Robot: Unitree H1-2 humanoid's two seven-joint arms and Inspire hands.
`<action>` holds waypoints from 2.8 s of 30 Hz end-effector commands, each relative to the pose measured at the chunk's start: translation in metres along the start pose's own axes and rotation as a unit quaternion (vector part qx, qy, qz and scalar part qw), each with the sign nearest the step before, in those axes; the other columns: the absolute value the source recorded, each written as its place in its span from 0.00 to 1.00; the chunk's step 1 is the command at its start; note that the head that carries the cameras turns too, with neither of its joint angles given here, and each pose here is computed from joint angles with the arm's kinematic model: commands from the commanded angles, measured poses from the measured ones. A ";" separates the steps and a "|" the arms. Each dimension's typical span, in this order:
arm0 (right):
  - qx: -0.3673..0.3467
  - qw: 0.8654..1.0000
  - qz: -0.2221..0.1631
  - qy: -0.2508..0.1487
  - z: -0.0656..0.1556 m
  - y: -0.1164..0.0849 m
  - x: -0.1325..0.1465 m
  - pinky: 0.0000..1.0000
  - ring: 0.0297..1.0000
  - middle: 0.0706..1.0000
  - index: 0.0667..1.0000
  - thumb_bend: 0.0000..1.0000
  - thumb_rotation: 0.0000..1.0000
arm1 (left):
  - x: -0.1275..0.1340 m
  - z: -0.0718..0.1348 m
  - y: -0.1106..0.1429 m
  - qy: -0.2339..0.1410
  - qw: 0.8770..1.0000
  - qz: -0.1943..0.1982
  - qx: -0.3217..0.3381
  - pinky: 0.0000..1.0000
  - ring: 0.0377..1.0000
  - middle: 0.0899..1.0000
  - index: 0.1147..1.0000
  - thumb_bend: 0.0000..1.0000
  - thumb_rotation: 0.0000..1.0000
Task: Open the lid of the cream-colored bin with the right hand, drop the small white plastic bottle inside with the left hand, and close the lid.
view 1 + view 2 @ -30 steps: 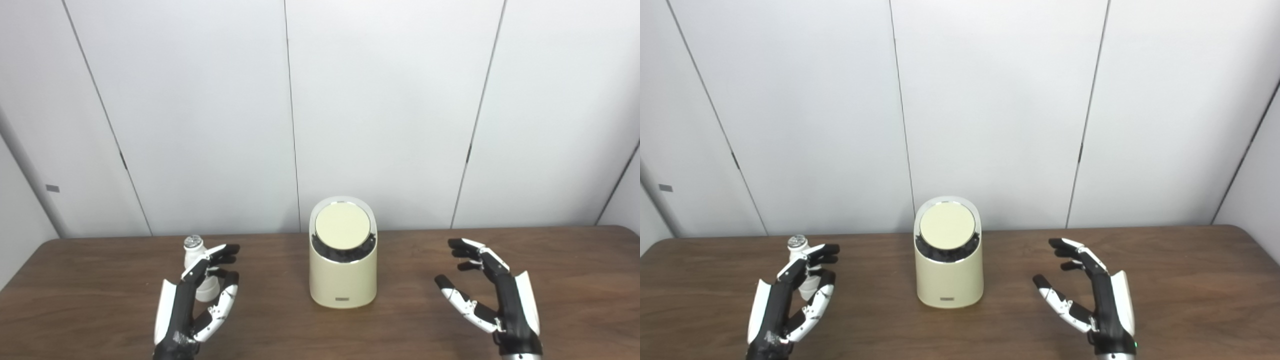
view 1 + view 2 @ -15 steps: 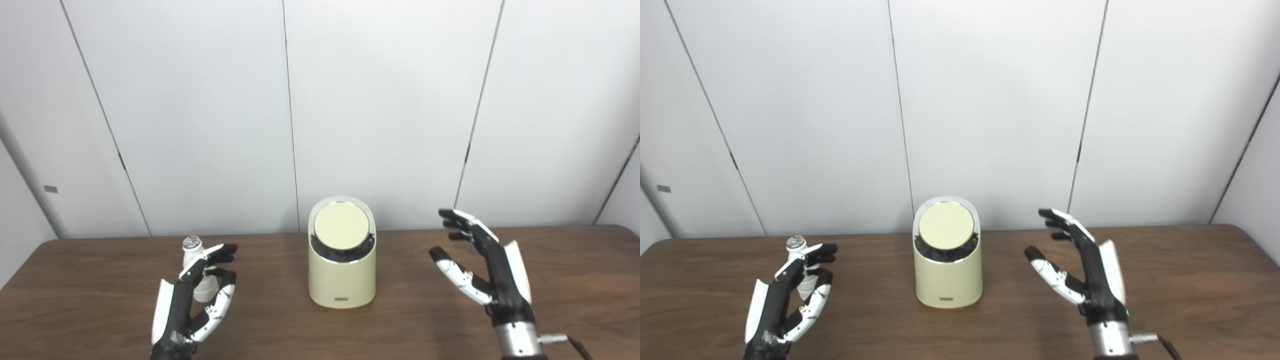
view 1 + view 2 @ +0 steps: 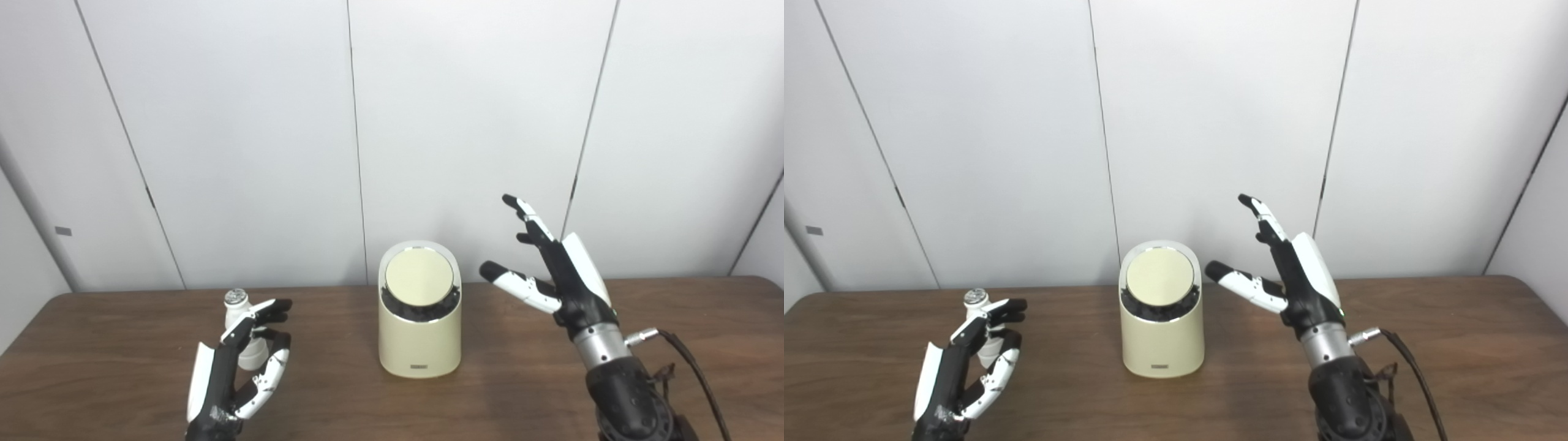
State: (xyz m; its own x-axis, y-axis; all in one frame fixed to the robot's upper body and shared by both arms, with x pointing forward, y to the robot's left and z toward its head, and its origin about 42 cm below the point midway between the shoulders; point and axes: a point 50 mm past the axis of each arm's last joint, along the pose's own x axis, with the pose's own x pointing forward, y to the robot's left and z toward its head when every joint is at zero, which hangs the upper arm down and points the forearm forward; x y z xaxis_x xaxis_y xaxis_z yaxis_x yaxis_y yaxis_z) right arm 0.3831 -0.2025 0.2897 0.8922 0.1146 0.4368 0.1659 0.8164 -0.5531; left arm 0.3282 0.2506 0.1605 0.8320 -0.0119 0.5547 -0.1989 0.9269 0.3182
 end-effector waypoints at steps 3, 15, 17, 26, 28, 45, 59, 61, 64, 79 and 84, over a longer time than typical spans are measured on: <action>0.005 0.999 -0.040 -0.030 0.028 -0.001 0.025 0.77 0.89 0.97 0.98 0.97 0.71 | 0.017 0.011 0.004 -0.042 0.999 0.013 0.000 0.59 0.69 0.72 0.70 0.25 0.46; -0.034 0.999 -0.037 -0.007 0.038 0.028 0.048 0.89 1.00 1.00 1.00 0.98 0.52 | 0.016 0.011 0.003 -0.043 0.999 0.013 0.002 0.61 0.71 0.73 0.71 0.25 0.47; -0.047 0.998 -0.037 -0.005 0.038 0.032 0.051 0.91 1.00 1.00 1.00 0.99 0.50 | 0.016 0.011 0.003 -0.043 0.999 0.013 0.002 0.60 0.70 0.72 0.71 0.24 0.47; -0.093 0.995 -0.035 -0.001 0.037 0.046 0.064 1.00 1.00 1.00 1.00 1.00 0.44 | 0.016 0.013 0.003 -0.045 0.999 0.016 0.003 0.60 0.70 0.72 0.70 0.25 0.46; -0.099 0.995 -0.031 0.001 0.035 0.048 0.066 1.00 1.00 1.00 1.00 1.00 0.42 | 0.016 0.013 0.003 -0.046 0.999 0.017 0.005 0.60 0.70 0.72 0.70 0.24 0.46; -0.118 0.992 0.005 0.045 0.010 0.063 0.072 1.00 1.00 1.00 1.00 1.00 0.33 | 0.016 0.017 0.003 -0.050 0.999 0.018 0.001 0.59 0.69 0.72 0.69 0.25 0.45; -0.145 0.988 0.004 0.051 0.005 0.060 0.070 1.00 1.00 1.00 1.00 1.00 0.17 | 0.017 0.018 0.004 -0.049 0.999 0.018 -0.007 0.60 0.70 0.72 0.70 0.26 0.48; -0.145 0.988 0.004 0.053 0.005 0.059 0.070 1.00 1.00 1.00 1.00 1.00 0.13 | 0.017 0.018 0.004 -0.048 0.999 0.018 -0.011 0.61 0.70 0.73 0.71 0.26 0.48; -0.147 0.988 0.003 0.055 0.006 0.059 0.069 1.00 1.00 1.00 1.00 1.00 0.10 | 0.016 0.018 0.004 -0.047 0.999 0.017 -0.018 0.62 0.71 0.73 0.71 0.26 0.48; -0.116 0.992 0.020 0.055 0.007 0.059 0.065 1.00 1.00 1.00 1.00 0.83 0.97 | 0.017 0.018 0.005 -0.047 0.999 0.016 -0.013 0.61 0.71 0.73 0.71 0.26 0.49; -0.108 0.992 0.023 0.060 0.005 0.058 0.063 1.00 1.00 1.00 1.00 0.80 1.00 | 0.017 0.018 0.004 -0.047 0.999 0.016 -0.015 0.61 0.70 0.72 0.70 0.26 0.47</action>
State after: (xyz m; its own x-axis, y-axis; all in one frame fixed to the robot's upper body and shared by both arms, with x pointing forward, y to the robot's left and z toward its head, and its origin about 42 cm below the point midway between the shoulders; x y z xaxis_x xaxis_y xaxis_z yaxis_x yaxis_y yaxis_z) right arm 0.4468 -0.1472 0.2658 0.9649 0.0637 0.2546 0.1516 0.6563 -0.7391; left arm 0.3279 0.2494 0.1644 0.8290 -0.0046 0.5592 -0.1944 0.9352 0.2958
